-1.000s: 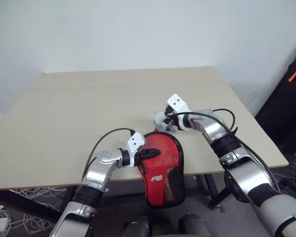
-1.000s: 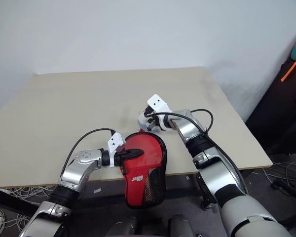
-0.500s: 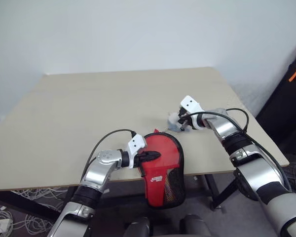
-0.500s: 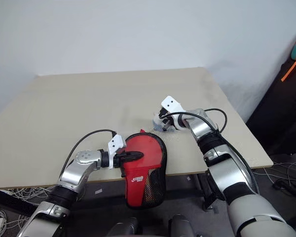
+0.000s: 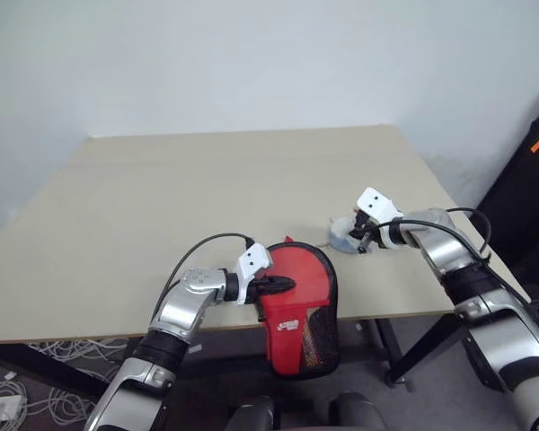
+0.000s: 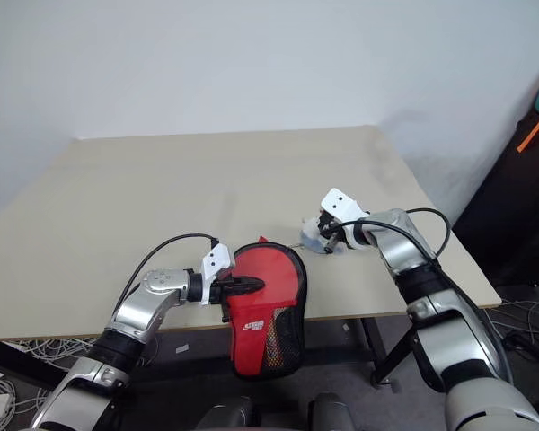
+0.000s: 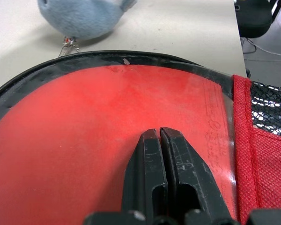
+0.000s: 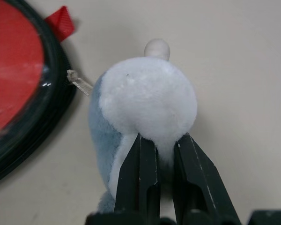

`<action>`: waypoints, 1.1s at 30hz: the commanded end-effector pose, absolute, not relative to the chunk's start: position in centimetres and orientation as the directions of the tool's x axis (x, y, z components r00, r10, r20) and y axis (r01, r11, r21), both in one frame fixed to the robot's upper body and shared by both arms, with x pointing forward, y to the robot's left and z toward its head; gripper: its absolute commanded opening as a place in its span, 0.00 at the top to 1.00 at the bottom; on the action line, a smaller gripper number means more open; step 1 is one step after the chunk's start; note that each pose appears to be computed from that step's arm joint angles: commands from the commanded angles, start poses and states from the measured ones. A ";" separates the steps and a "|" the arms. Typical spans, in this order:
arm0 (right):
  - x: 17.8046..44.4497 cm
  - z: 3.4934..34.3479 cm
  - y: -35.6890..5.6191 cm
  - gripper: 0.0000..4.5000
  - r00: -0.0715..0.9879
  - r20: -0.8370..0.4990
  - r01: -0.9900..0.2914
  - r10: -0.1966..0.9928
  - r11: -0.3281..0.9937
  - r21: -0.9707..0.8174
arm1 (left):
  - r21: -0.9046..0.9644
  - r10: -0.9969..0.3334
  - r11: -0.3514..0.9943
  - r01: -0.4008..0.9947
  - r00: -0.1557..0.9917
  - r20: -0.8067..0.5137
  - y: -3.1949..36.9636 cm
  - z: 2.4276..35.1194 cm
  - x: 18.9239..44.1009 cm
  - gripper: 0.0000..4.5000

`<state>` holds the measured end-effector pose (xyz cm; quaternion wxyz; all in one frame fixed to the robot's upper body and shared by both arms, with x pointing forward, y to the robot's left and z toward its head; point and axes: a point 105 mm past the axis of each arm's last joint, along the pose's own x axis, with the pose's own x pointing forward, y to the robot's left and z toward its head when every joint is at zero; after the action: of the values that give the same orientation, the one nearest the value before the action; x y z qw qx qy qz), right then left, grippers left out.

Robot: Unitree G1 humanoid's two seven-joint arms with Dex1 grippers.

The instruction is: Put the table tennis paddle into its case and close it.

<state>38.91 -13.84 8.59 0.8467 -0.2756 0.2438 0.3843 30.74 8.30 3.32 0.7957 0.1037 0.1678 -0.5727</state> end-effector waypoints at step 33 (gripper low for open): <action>21.5 12.9 -17.2 1.00 0.084 -0.697 -0.996 0.712 0.052 -0.068 | -0.051 -0.838 0.291 0.955 0.229 -0.495 8.8 1.2 31.0 1.00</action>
<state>22.46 -17.69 11.80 0.7029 -0.2713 0.2655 0.6015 31.39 7.47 3.37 0.7751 0.1236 0.1669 -0.5968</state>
